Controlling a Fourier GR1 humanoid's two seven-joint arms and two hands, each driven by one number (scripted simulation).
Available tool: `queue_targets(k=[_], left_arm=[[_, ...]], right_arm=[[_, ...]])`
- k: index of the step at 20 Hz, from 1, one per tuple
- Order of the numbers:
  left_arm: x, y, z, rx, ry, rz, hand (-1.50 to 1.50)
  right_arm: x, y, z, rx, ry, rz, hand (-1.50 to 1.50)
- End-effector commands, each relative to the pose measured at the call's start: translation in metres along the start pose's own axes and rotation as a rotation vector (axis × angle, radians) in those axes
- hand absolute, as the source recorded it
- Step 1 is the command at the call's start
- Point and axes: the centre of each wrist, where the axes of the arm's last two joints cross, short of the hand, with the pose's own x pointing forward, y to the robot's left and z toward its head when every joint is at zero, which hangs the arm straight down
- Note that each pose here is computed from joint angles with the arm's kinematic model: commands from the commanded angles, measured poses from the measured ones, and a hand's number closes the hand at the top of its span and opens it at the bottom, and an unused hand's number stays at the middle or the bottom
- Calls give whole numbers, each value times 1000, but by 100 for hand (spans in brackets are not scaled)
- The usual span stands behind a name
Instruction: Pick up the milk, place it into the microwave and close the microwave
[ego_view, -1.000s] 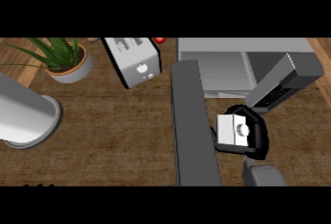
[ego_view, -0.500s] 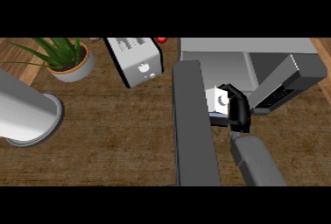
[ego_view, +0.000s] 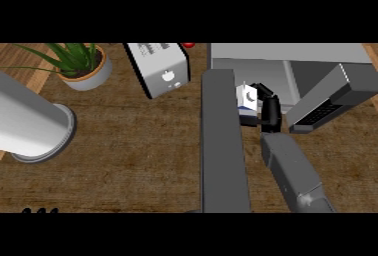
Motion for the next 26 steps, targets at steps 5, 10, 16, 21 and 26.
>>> queue_targets(k=[5,10,16,21,26], left_arm=[[0,4,-11,-35,11,20,-150],[-1,-3,-15,-54,15,21,-150],[0,2,-10,-58,2,19,-150],[-7,3,-11,-68,9,36,-150],[-7,3,-15,-63,1,32,-150]], right_arm=[[-2,-19,-24,-28,31,162,150],[0,-17,-28,-35,-12,250,150],[5,-33,-40,-63,-121,385,150],[15,-51,-56,-104,-148,391,150],[28,-41,-67,-189,-197,302,150]])
